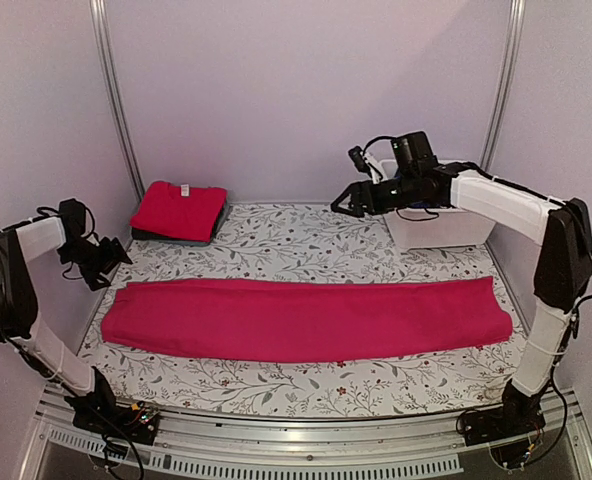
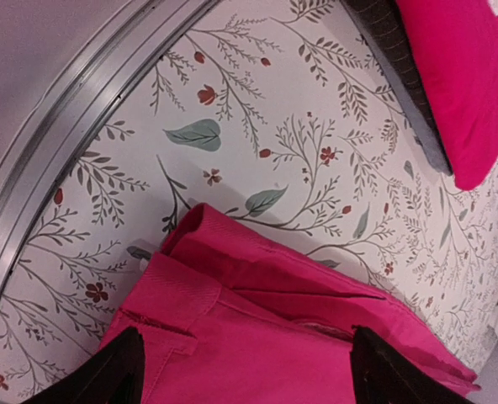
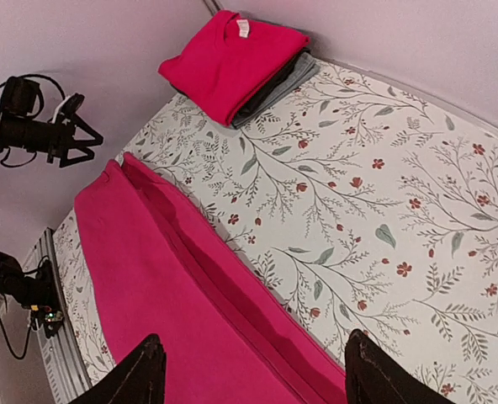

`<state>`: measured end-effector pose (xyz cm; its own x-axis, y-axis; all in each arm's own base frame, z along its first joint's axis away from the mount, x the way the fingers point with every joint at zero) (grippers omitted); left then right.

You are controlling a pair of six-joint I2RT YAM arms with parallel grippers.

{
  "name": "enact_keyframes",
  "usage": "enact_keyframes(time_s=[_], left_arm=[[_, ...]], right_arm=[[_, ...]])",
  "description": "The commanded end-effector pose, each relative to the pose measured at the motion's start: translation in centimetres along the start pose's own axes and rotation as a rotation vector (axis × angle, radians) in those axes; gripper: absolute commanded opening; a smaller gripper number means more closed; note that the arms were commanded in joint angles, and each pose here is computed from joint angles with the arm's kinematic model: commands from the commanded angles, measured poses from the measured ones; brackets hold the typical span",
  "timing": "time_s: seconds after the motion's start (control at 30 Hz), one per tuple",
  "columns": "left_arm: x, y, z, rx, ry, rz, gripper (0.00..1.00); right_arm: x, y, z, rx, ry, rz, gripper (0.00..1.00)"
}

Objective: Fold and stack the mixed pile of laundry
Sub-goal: Adjust the rectangle-folded trousers at the center of the board.

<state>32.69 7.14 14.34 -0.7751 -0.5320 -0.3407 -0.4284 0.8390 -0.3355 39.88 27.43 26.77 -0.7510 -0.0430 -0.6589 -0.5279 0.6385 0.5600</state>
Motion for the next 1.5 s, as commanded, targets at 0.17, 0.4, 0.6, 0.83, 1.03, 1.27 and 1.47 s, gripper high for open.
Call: enact_keyframes(time_s=[0.17, 0.4, 0.6, 0.83, 1.03, 1.27, 1.47], left_arm=[[1.1, 1.7, 2.4, 0.006, 0.069, -0.112, 0.75], [1.3, 3.1, 3.0, -0.037, 0.055, -0.116, 0.69], [0.4, 4.6, 2.9, -0.085, 0.018, -0.114, 0.71], [0.2, 5.8, 4.2, -0.054, 0.046, -0.159, 0.74], [0.2, 5.8, 4.9, -0.03, 0.05, -0.144, 0.66], [0.3, 5.6, 6.2, 0.032, 0.054, -0.112, 0.52], [0.3, 4.8, 5.6, 0.08, 0.039, -0.094, 0.25]], right_arm=[[6.8, 4.7, 14.0, -0.094, 0.336, -0.367, 0.69], [10.5, 4.3, 18.2, -0.119, 0.399, -0.371, 0.69], [12.1, 4.0, 20.3, -0.127, 0.425, -0.372, 0.7], [13.9, 3.3, 21.6, -0.13, 0.462, -0.373, 0.67], [14.9, 3.3, 22.0, -0.137, 0.484, -0.379, 0.57], [16.0, 3.3, 22.4, -0.133, 0.507, -0.378, 0.31], [15.4, 3.7, 22.0, -0.127, 0.496, -0.378, 0.08]])
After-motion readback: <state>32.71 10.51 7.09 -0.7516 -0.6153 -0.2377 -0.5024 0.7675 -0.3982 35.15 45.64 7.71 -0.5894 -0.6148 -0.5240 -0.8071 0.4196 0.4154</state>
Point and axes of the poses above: each gripper's point midway between its finger pads, its own z axis out along the fingers, its own y axis along the line the jaws close on, x = y × z, the point moved 5 cm from there along -z, back along the fingers, and after that the axes turned 10 degrees about z, right-handed, at the moved point
